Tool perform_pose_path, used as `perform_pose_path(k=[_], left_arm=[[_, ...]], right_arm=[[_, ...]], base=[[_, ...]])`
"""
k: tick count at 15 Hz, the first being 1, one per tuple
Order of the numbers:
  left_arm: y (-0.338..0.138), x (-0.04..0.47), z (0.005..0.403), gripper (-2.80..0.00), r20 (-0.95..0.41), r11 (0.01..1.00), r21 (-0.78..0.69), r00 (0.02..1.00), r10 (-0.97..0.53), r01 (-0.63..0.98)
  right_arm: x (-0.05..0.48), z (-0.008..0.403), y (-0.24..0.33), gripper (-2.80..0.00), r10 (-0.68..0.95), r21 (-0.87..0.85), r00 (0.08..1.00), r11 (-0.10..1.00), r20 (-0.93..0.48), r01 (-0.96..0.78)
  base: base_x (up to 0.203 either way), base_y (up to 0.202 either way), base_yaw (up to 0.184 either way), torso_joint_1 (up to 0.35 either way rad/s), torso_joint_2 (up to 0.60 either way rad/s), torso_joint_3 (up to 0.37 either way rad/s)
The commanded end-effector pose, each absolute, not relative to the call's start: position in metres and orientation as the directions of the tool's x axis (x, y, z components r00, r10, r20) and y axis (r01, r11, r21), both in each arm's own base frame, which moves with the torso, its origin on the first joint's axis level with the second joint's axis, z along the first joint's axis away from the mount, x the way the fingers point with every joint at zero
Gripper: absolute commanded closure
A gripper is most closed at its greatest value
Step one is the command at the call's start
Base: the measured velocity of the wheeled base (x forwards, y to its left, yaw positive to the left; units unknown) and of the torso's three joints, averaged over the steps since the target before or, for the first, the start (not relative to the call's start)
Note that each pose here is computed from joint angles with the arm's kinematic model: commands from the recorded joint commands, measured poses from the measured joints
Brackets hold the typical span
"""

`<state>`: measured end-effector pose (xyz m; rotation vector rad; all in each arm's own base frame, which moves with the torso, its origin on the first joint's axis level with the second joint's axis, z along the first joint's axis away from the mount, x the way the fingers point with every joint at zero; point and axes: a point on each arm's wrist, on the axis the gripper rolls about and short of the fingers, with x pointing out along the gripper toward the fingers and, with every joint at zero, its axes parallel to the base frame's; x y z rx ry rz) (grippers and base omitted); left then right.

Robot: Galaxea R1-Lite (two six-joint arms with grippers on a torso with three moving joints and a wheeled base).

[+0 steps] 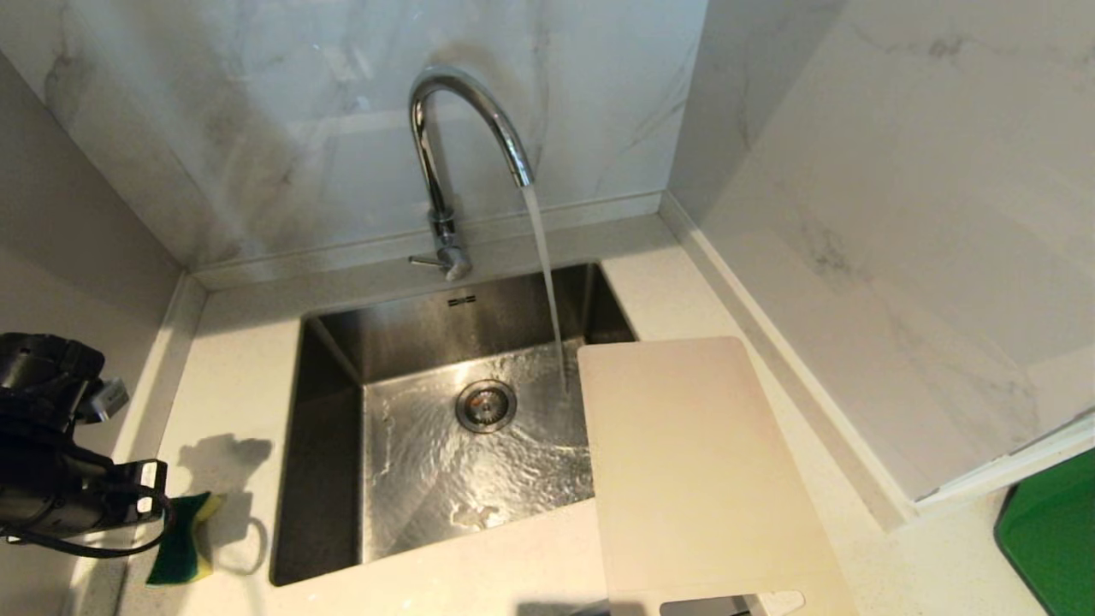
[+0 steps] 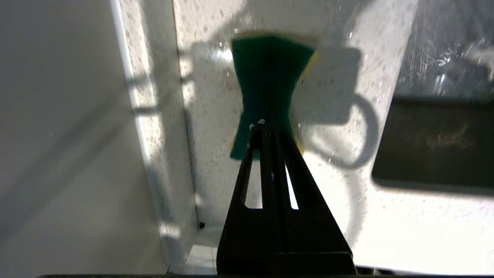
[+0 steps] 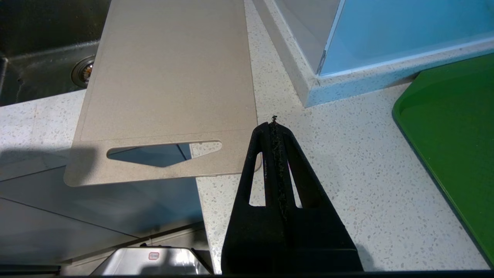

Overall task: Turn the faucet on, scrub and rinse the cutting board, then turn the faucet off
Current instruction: Pick up the cleaning cloth

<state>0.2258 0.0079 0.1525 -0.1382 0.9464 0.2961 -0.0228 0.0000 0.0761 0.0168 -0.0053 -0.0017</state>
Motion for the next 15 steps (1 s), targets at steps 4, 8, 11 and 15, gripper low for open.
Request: perform_pose_path(k=[4,8,11,15], left_arm=[[0.016,0.235,0.14,0.0,-0.85,0.947,-0.003,0.5,0.166,-0.32],[0.015,0.236,0.132,0.0,-0.867,0.949,0.005,0.471,0.161,-0.314],[0.015,0.237,0.132,-2.8,-0.864,0.947,-0.008,0.48,0.155,-0.32],[0.014,0.234,0.127,-2.8,-0.874,0.95,-0.076,0.479,0.083,-0.303]], right_arm=[[-0.023,0.076,0.0,0.0,-0.002,0.017,1.0,1.0,0.006,0.001],[-0.023,0.076,0.0,0.0,-0.002,0.017,1.0,1.0,0.005,0.001],[-0.023,0.076,0.0,0.0,-0.002,0.017,1.0,1.0,0.006,0.001],[-0.023,0.076,0.0,0.0,-0.002,0.017,1.0,1.0,0.005,0.001]], base=[[0.0,0.0,0.0,0.0,0.0,0.0],[0.0,0.0,0.0,0.0,0.0,0.0],[0.0,0.0,0.0,0.0,0.0,0.0],[0.0,0.0,0.0,0.0,0.0,0.0]])
